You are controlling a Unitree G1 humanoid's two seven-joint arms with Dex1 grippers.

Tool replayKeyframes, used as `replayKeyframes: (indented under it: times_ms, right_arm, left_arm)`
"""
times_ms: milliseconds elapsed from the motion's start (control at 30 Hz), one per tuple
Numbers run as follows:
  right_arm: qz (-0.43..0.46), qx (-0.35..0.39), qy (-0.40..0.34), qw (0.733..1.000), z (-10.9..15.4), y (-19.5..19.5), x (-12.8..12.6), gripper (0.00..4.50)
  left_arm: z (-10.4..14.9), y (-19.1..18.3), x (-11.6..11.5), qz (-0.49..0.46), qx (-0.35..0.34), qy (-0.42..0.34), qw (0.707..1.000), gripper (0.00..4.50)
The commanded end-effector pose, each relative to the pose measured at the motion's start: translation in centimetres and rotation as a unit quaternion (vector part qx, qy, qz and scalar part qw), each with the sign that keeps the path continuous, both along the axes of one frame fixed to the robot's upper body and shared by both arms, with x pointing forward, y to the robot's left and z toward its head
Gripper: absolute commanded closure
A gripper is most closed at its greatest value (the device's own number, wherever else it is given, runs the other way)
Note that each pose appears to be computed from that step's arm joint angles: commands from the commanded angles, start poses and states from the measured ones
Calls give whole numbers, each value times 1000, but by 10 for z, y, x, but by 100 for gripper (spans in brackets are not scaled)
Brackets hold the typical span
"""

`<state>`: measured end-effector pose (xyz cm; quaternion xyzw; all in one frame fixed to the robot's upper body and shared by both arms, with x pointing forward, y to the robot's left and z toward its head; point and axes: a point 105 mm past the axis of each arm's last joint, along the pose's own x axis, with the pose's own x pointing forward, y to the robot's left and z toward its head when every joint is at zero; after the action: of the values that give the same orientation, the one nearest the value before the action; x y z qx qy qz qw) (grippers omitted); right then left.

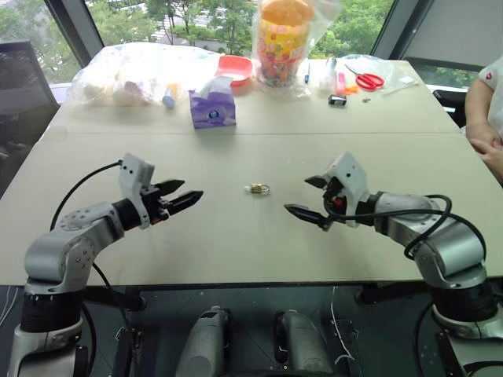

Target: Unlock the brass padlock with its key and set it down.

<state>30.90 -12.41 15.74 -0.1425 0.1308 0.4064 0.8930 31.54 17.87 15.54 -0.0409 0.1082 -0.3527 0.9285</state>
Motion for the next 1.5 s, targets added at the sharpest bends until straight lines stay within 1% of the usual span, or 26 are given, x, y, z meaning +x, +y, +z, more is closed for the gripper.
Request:
replayKeyframes:
  times_ms: [33, 100, 300, 433, 500, 567, 633, 667, 733, 867, 967, 1067, 1167, 1300, 1500]
  right_arm:
    - [4, 0, -24, 1000, 9, 2, -1, 0]
    - [4, 0, -24, 1000, 9, 3, -1, 0]
    - [1, 1, -24, 1000, 9, 2, 0, 0]
    - [-2, 17, -13, 1000, 11, 2, 0, 0]
    - [-5, 1, -12, 1000, 9, 1, 4, 0]
    - [-7, -28, -9, 1000, 5, 2, 13, 0]
    - [-5, -59, 7, 998, 3, 8, 25, 0]
    - [2, -68, 8, 998, 4, 12, 30, 0]
    - [21, -82, 15, 996, 4, 24, 40, 0]
    - [96, -96, 36, 990, -3, 56, 47, 0]
    - [124, -116, 45, 984, -15, 70, 57, 0]
    - [133, -129, 45, 982, -23, 73, 67, 0]
    - [141, -139, 41, 979, -25, 78, 79, 0]
    - [149, -151, 35, 977, -28, 83, 88, 0]
    - [163, -148, 26, 975, -25, 89, 94, 0]
  left_arm:
    - [13, 0, 2, -6, -7, -35, 999, 95]
    - [13, 1, 2, -4, -15, -36, 999, 95]
    - [9, 3, 2, -4, -5, -30, 1000, 95]
    - [6, 6, 4, 0, 13, -29, 999, 95]
    - [8, 6, 6, -2, 22, -35, 999, 95]
    - [10, 6, 8, -15, 45, -42, 998, 95]
    - [5, 10, 1, -58, 101, -38, 993, 95]
    - [3, 13, -2, -72, 117, -32, 990, 95]
    - [6, 18, -5, -98, 130, -20, 986, 95]
    - [17, 22, -5, -127, 148, -18, 981, 95]
    - [20, 23, -3, -120, 147, -27, 981, 95]
    - [20, 20, -5, -117, 143, -29, 982, 95]
    - [13, 17, -12, -110, 130, -21, 985, 95]
    - [5, 17, -17, -95, 123, -14, 988, 95]
    - [2, 17, -20, -77, 115, -13, 990, 95]
